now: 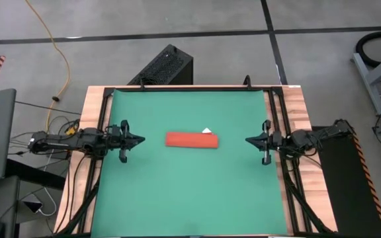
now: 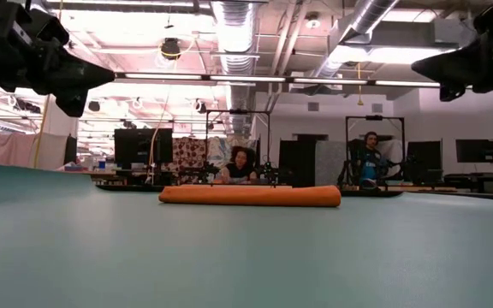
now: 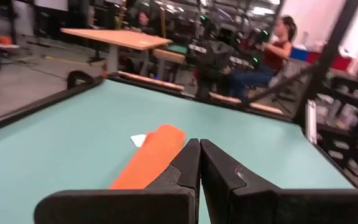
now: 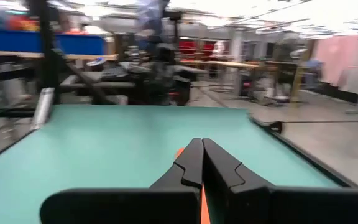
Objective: Roll towel into tight, uniform cylinder
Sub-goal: Return to Home Position
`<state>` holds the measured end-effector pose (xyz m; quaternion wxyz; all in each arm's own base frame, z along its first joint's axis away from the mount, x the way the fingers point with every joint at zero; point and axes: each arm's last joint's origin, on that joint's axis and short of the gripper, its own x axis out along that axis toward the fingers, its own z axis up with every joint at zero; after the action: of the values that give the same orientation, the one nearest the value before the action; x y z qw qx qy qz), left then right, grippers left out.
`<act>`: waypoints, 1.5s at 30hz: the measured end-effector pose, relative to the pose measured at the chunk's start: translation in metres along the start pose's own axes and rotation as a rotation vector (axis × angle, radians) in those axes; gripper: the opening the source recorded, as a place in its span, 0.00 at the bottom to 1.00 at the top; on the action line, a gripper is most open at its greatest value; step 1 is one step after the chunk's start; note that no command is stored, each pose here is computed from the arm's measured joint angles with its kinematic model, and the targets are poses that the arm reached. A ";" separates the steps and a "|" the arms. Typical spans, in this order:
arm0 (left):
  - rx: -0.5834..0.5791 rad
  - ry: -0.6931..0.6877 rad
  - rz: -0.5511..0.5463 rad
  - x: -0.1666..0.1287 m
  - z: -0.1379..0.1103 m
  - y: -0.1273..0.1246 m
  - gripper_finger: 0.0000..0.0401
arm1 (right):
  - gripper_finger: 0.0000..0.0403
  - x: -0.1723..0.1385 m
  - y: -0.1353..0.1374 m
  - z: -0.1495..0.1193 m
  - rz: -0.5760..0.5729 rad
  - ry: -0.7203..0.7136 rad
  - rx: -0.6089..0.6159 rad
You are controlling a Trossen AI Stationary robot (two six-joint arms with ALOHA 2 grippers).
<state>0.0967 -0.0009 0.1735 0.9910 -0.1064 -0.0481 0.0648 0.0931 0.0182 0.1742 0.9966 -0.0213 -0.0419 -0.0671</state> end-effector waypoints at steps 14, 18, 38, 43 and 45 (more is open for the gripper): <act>-0.021 0.027 -0.072 0.000 -0.002 -0.002 0.00 | 0.06 0.000 0.003 -0.002 0.104 0.010 0.047; -0.040 0.037 -0.040 0.000 -0.003 -0.001 0.00 | 0.06 0.000 0.003 -0.001 0.101 0.008 0.048; -0.021 0.035 -0.040 0.000 -0.003 -0.001 0.00 | 0.06 0.000 0.003 -0.001 0.099 0.007 0.049; -0.022 0.034 -0.040 0.000 -0.003 -0.001 0.00 | 0.06 0.000 0.003 -0.001 0.099 0.006 0.049; -0.022 0.034 -0.040 0.000 -0.003 -0.001 0.00 | 0.06 0.000 0.003 -0.001 0.099 0.006 0.049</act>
<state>0.0971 -0.0022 0.1708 0.9916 -0.1172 -0.0341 0.0427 0.0935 0.0213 0.1728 0.9991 0.0013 -0.0393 -0.0167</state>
